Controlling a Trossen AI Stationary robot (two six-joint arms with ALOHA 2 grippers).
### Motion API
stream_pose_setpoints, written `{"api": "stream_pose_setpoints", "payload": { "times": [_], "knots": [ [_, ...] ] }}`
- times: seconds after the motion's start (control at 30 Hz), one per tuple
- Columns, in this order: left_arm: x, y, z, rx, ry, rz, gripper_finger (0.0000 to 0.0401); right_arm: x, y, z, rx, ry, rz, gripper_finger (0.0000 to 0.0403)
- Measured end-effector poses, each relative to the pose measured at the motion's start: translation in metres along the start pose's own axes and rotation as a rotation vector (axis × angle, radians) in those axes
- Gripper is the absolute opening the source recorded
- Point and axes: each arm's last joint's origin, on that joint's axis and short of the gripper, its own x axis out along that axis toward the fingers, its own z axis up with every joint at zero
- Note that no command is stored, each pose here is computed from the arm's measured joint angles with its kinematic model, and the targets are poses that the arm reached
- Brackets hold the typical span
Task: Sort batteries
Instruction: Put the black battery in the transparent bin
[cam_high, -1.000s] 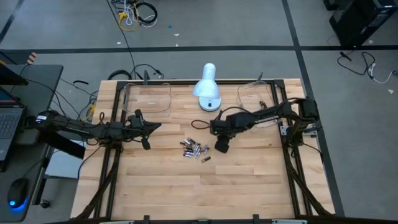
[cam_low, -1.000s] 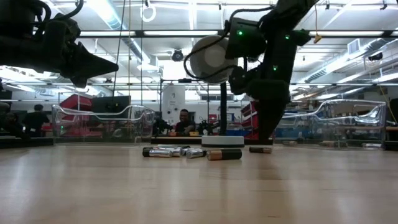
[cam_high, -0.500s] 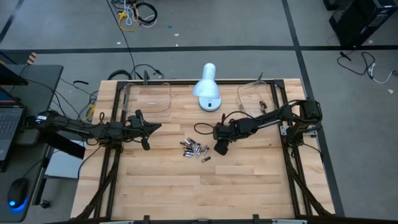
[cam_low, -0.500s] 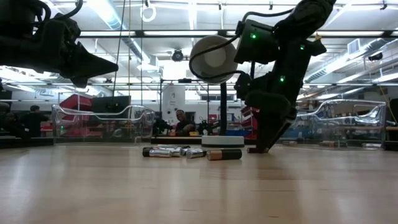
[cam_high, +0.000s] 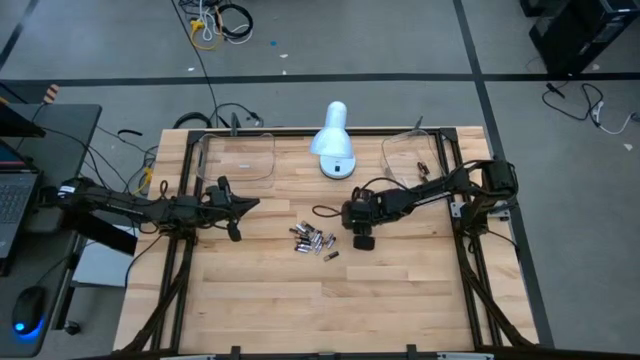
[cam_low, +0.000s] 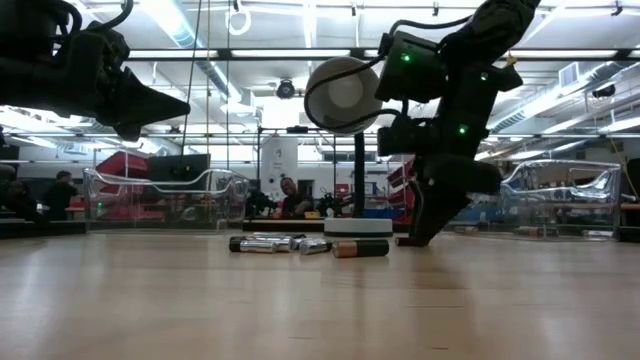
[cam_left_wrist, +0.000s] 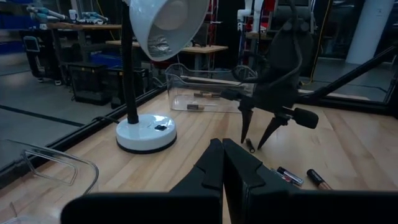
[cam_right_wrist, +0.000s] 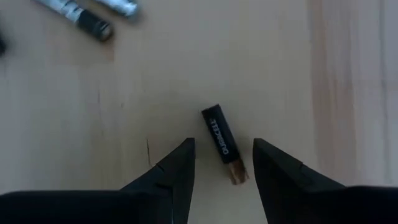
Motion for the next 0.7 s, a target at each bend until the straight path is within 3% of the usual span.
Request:
{"api": "stream_pose_setpoints", "payload": {
  "times": [0.17, 0.7],
  "knots": [
    [0.0, 0.0, 0.0, -0.003, 0.002, -0.007, 0.0002, 0.0, 0.002, 0.002, -0.123, -0.031, -0.012, 0.0148],
    [0.0, 0.0, 0.0, 0.005, 0.005, -0.007, 0.0002, 0.004, -0.02, 0.002, -0.015, -0.021, 0.063, 0.0099]
  ]
}}
